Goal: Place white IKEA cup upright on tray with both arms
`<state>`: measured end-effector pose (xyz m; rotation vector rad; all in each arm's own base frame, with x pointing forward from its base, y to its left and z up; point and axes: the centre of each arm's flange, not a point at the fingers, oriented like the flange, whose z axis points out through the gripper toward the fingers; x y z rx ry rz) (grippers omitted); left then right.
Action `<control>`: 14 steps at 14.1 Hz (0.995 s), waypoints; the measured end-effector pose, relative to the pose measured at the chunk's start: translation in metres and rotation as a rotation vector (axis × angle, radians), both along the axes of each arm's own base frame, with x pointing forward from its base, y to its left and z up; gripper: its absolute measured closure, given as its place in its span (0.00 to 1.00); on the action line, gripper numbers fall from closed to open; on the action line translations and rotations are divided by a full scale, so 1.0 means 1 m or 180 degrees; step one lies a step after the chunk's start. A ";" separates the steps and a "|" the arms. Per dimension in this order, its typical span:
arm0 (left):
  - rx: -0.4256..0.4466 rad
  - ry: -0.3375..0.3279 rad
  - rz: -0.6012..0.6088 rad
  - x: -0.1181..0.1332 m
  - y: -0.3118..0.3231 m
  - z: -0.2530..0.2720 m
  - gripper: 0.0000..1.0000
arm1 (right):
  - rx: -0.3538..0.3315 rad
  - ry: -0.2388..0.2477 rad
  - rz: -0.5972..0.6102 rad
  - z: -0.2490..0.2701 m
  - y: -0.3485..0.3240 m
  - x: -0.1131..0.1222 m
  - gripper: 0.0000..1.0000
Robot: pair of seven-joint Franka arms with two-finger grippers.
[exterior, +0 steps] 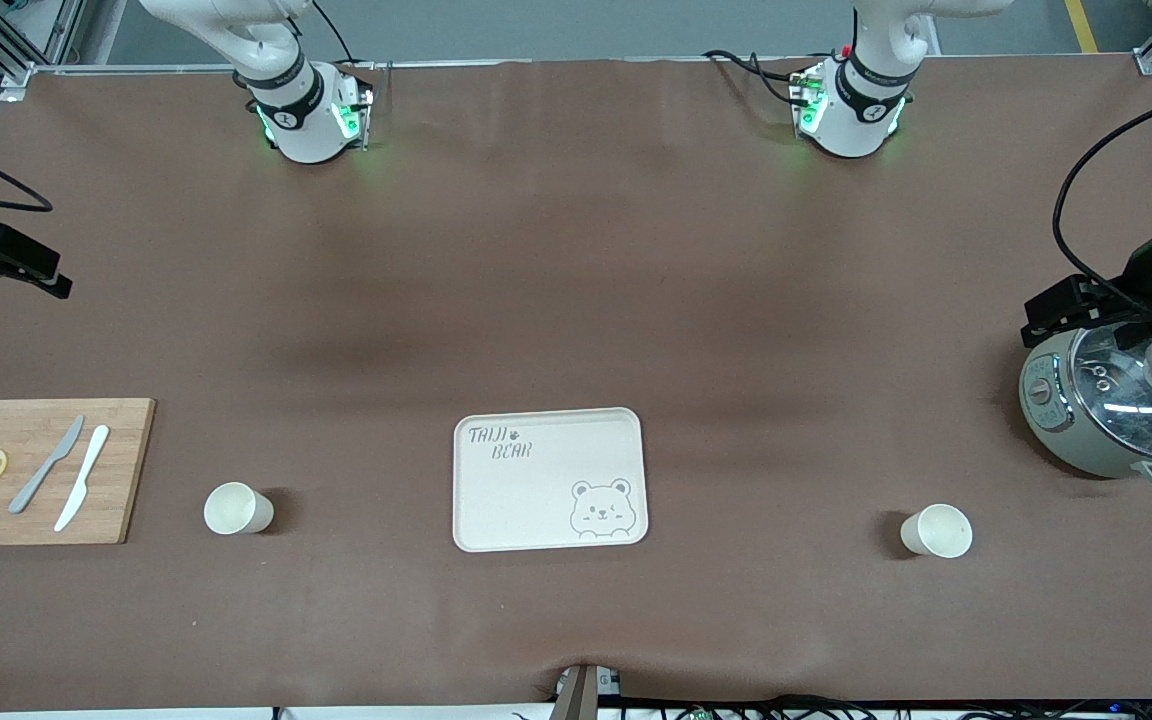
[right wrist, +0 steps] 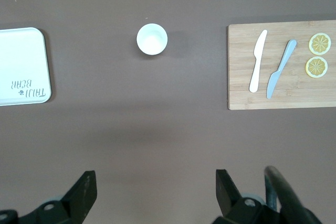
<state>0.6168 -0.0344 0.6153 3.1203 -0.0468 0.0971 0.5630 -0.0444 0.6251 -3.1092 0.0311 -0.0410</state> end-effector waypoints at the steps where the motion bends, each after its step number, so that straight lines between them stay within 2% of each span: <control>1: 0.0015 -0.0001 -0.0004 0.000 0.000 0.000 0.00 | 0.0000 -0.0005 0.0000 0.001 0.000 0.000 0.00; 5: 0.0047 -0.0001 -0.0010 0.000 0.001 -0.001 0.00 | -0.0001 -0.0009 0.0001 0.001 0.000 0.000 0.00; 10: 0.0110 0.0129 0.0002 0.004 0.005 -0.023 0.00 | -0.0001 -0.0007 0.0002 0.001 0.000 0.000 0.00; 14: 0.0182 0.0205 0.0003 0.019 0.008 -0.054 0.00 | 0.0000 0.0013 0.0001 -0.001 0.000 0.001 0.00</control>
